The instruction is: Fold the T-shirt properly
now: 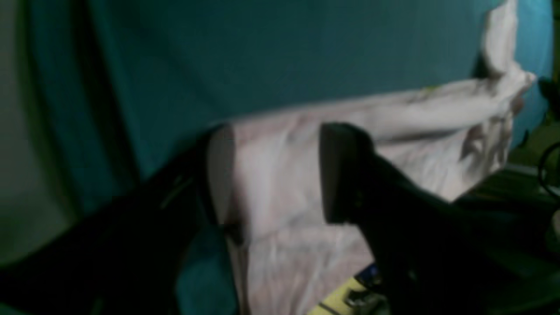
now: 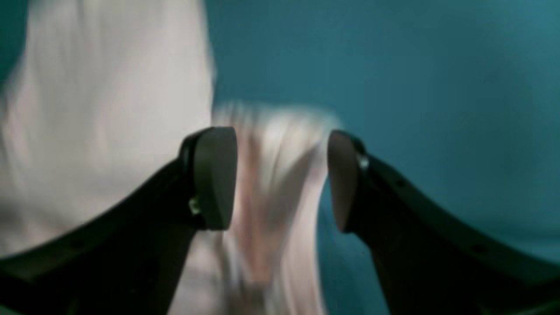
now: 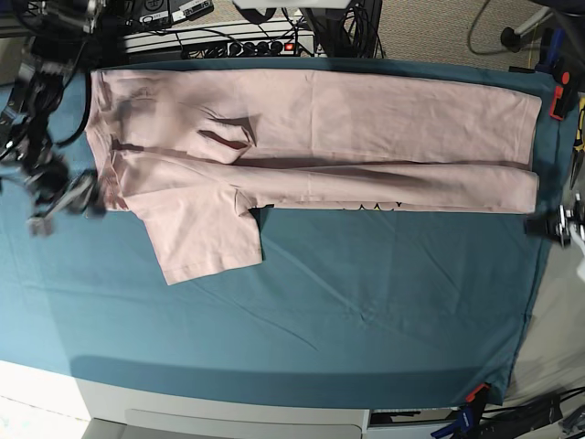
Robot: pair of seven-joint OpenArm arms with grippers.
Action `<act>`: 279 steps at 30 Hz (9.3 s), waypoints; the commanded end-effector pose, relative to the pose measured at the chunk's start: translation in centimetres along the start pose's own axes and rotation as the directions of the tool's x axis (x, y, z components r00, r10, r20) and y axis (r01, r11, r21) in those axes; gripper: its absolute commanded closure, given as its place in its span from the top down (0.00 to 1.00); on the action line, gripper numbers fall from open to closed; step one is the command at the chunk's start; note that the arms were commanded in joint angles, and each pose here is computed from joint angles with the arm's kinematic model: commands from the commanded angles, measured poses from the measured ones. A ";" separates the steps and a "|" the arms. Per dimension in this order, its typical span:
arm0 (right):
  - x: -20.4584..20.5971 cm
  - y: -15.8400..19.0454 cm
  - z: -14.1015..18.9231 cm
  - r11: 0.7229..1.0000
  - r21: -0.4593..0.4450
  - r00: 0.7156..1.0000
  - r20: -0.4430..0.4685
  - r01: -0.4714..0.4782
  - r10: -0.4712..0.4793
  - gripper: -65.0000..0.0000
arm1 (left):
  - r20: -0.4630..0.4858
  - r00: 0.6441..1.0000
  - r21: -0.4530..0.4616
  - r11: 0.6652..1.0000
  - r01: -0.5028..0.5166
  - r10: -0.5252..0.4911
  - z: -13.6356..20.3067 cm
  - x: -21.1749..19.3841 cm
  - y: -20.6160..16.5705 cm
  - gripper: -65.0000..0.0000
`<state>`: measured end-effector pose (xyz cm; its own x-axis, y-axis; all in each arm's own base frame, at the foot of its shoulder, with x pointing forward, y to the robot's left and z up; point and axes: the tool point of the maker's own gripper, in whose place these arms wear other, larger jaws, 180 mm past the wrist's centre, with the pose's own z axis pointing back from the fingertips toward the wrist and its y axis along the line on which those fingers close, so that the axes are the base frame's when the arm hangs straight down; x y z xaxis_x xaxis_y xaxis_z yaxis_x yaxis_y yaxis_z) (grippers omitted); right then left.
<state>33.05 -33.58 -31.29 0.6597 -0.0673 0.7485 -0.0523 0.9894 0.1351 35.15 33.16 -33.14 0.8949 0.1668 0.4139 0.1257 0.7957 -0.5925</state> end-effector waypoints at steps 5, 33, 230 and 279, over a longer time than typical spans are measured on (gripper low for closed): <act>5.1 -0.7 -2.7 0.989 0.045 0.983 0.110 0.143 -0.147 0.51 | 0.097 0.992 -0.003 0.997 0.076 -0.076 2.3 4.4 -1.6 0.49; 5.1 12.6 -7.7 0.772 0.569 0.956 -0.098 0.282 -0.277 0.00 | 0.113 0.990 -0.009 0.996 0.083 -0.082 2.2 5.0 -2.0 0.45; -3.8 10.7 4.1 0.975 0.114 0.980 0.076 -0.191 0.183 0.52 | 0.092 0.861 -0.563 0.687 0.460 -0.501 -12.6 -9.0 -26.3 0.00; -3.6 9.1 4.0 0.984 0.024 0.983 0.068 -0.175 0.173 0.52 | 0.076 0.805 -0.693 0.549 0.467 -0.588 -19.0 -15.9 -36.3 0.00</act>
<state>26.44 -24.72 -31.55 0.6329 0.0949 0.7684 -0.1812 0.9830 0.0279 23.61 -8.92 -33.17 0.6334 -0.3370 0.6966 0.7652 0.1393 -0.6285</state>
